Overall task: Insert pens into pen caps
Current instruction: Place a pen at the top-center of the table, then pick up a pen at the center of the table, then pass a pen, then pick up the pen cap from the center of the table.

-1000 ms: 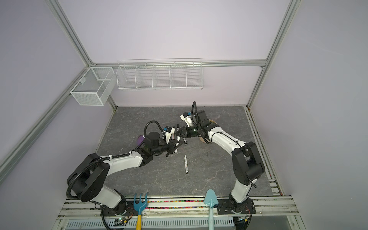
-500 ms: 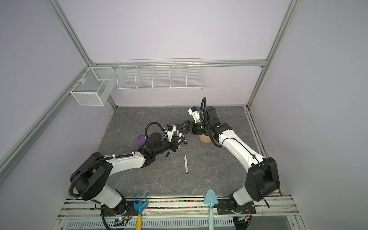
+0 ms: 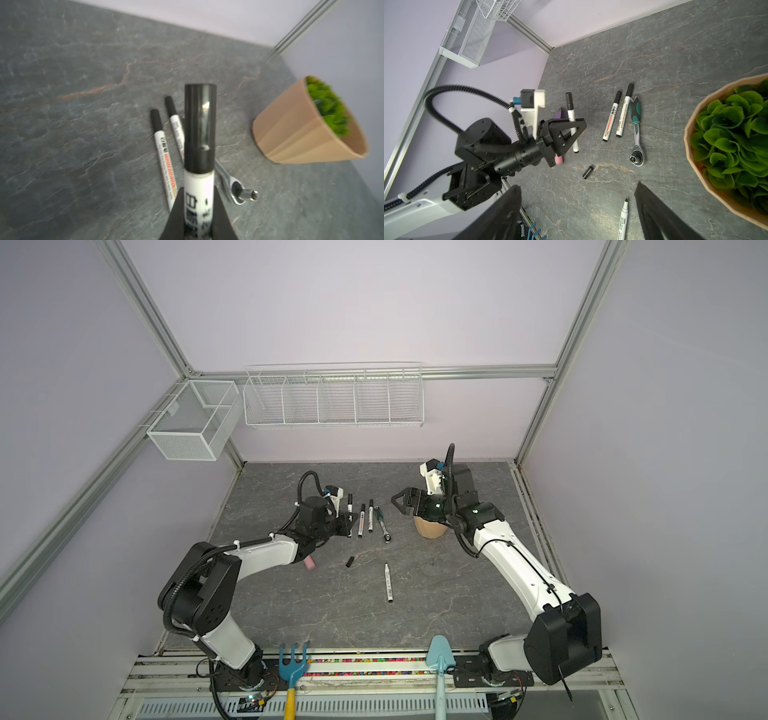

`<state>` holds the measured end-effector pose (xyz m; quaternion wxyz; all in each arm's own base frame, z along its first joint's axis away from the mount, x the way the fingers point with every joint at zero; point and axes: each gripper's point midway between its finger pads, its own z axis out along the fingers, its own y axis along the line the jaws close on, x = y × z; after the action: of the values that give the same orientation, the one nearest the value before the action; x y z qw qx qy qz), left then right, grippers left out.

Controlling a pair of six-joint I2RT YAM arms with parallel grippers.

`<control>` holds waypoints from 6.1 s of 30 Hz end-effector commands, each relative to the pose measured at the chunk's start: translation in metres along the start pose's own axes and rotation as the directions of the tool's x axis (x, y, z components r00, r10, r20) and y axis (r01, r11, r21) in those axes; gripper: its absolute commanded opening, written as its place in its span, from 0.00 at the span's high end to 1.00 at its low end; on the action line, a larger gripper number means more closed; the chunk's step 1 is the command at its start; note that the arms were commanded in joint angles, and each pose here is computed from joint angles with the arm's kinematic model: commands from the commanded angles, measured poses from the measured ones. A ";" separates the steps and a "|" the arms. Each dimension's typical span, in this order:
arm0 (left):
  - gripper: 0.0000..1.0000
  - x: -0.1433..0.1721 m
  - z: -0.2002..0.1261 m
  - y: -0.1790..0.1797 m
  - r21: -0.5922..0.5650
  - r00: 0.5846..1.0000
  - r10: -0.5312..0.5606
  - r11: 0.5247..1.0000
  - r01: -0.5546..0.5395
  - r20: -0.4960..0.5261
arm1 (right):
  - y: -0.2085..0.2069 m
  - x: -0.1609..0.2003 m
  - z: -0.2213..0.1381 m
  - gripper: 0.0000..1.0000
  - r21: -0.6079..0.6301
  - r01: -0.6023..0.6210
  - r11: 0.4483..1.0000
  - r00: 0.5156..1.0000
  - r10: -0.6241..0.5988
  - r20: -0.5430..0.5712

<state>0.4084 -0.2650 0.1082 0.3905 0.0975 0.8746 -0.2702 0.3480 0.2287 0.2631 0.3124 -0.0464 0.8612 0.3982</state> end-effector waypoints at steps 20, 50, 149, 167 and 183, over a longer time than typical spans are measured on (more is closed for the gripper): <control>0.66 0.041 0.049 0.049 -0.233 0.968 -0.093 0.972 0.038 -0.232 | -0.043 0.126 0.034 0.18 0.152 0.116 0.982 0.937 -0.058 -0.344; 0.53 0.038 -0.067 0.004 -0.021 0.998 0.000 1.000 -0.001 -0.060 | -0.070 0.185 0.109 0.93 0.304 0.407 0.861 0.805 -0.181 -0.564; 0.73 -0.013 -0.093 -0.168 0.614 0.969 0.246 0.760 -0.216 0.036 | 0.045 0.025 0.061 0.93 -0.088 0.086 0.992 0.996 -0.083 0.039; 1.00 -0.032 -0.077 -0.089 0.328 0.996 0.007 0.944 -0.035 0.086 | 0.036 0.044 0.056 0.35 -0.032 0.140 0.990 0.990 -0.141 -0.005; 1.00 -0.039 -0.160 0.066 -0.273 0.908 -0.185 0.914 0.299 0.376 | 0.006 0.214 0.149 0.42 -0.013 0.303 0.953 0.714 -0.236 -0.659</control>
<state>0.3643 -0.1390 0.2201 0.5275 -0.0905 0.8151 -0.2216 0.2602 0.3687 0.0704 0.0837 -0.2616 0.9226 0.2707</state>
